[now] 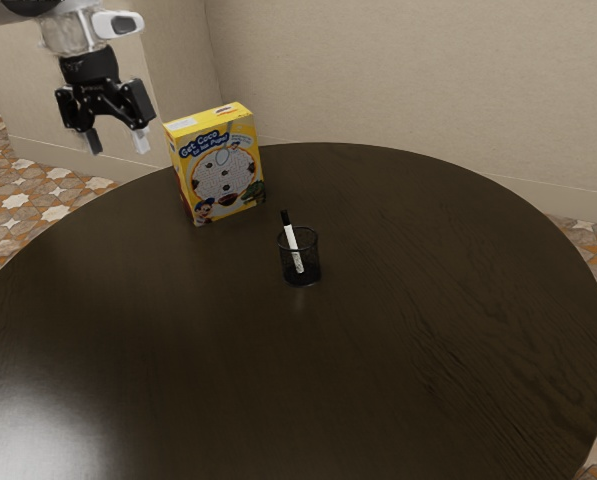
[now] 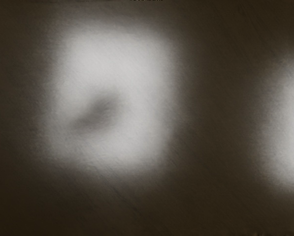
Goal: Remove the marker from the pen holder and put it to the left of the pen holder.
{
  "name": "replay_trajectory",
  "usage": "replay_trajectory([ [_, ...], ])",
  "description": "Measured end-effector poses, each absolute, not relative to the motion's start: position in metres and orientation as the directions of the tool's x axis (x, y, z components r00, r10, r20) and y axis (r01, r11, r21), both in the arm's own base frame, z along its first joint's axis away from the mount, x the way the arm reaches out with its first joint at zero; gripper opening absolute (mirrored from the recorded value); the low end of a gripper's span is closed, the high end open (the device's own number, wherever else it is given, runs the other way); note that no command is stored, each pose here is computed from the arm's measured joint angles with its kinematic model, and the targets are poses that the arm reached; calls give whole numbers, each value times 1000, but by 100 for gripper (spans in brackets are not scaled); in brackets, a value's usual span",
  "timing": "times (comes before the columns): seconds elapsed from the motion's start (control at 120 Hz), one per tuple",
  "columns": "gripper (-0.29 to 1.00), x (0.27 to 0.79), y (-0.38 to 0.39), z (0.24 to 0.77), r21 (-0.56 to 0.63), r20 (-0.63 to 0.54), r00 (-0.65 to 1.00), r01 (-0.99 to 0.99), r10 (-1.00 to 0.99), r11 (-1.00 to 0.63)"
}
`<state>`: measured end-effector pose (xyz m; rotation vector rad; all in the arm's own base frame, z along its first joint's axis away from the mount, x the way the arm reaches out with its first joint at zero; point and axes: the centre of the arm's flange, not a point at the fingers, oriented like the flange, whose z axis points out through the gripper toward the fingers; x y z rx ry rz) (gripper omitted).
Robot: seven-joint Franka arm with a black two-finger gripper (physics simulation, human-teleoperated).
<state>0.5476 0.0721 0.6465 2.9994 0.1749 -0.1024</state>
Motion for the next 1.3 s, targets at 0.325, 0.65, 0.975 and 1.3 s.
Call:
replay_trajectory([
  [0.325,70,644,-11,502,81,-129,991,-15,-25,-997],
  [0.65,70,698,-38,405,64,6,1000,0,1,-998],
  [0.975,70,757,-28,379,55,278,960,11,26,-998],
  [1.3,60,777,-13,349,123,324,941,55,93,-991],
])
